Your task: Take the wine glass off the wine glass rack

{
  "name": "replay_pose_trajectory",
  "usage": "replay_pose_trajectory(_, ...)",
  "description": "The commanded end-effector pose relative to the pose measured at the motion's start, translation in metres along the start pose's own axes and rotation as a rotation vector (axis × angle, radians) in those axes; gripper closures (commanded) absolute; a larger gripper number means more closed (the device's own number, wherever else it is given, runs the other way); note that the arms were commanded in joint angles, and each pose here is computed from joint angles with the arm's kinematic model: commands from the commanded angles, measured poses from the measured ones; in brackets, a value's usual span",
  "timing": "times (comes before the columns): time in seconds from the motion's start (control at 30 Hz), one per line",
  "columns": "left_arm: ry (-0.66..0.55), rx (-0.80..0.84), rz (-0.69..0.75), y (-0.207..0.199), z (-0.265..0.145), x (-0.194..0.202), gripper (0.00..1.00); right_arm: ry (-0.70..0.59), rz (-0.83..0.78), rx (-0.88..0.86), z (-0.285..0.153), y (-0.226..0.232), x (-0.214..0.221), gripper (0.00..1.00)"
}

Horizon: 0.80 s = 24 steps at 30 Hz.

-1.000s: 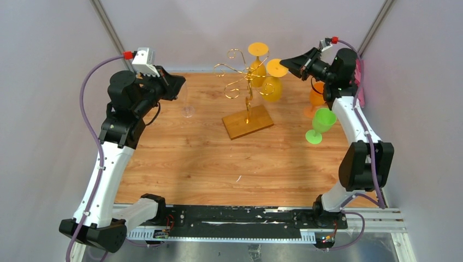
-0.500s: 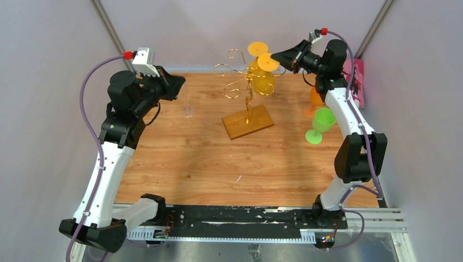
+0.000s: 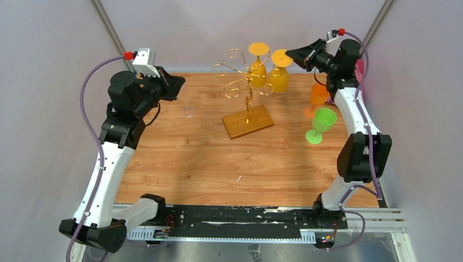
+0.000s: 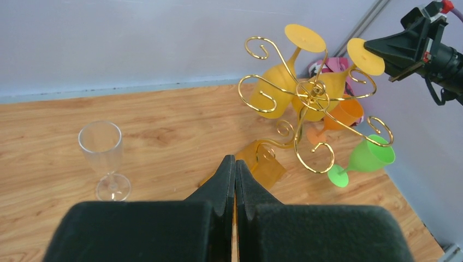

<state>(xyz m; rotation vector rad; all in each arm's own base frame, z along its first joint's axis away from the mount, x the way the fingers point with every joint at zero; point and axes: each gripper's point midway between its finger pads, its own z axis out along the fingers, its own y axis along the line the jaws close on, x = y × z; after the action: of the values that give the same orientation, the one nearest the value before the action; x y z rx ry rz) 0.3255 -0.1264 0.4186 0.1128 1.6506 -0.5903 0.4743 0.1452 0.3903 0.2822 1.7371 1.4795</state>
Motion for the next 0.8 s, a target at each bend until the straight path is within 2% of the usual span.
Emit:
replay_pose_trajectory(0.0, 0.000, -0.003, 0.010, 0.001, -0.003, 0.003, 1.00, -0.047, -0.042, -0.023, -0.007, 0.007, -0.020, 1.00)
replay_pose_trajectory(0.23, 0.000, -0.001, 0.003, 0.003, 0.001, 0.008, 1.00, -0.059, -0.046, -0.041, -0.025, 0.013, -0.020, 1.00)
replay_pose_trajectory(0.43, -0.018, 0.008, -0.023, 0.004, 0.010, 0.011, 1.00, -0.205, -0.224, 0.080, -0.094, 0.038, -0.012, 1.00)
replay_pose_trajectory(0.6, 0.002, -0.019, -0.019, 0.012, 0.028, 0.009, 1.00, -0.341, -0.468, 0.160, -0.157, 0.107, 0.001, 1.00)
replay_pose_trajectory(0.7, -0.009, 0.031, -0.046, 0.001, 0.035, -0.001, 0.99, -0.353, -0.527, 0.058, -0.176, 0.157, 0.023, 1.00)
replay_pose_trajectory(0.77, -0.066, 0.133, -0.075, -0.019, 0.037, -0.018, 0.95, -0.326, -0.556, -0.087, -0.180, 0.194, 0.039, 1.00)
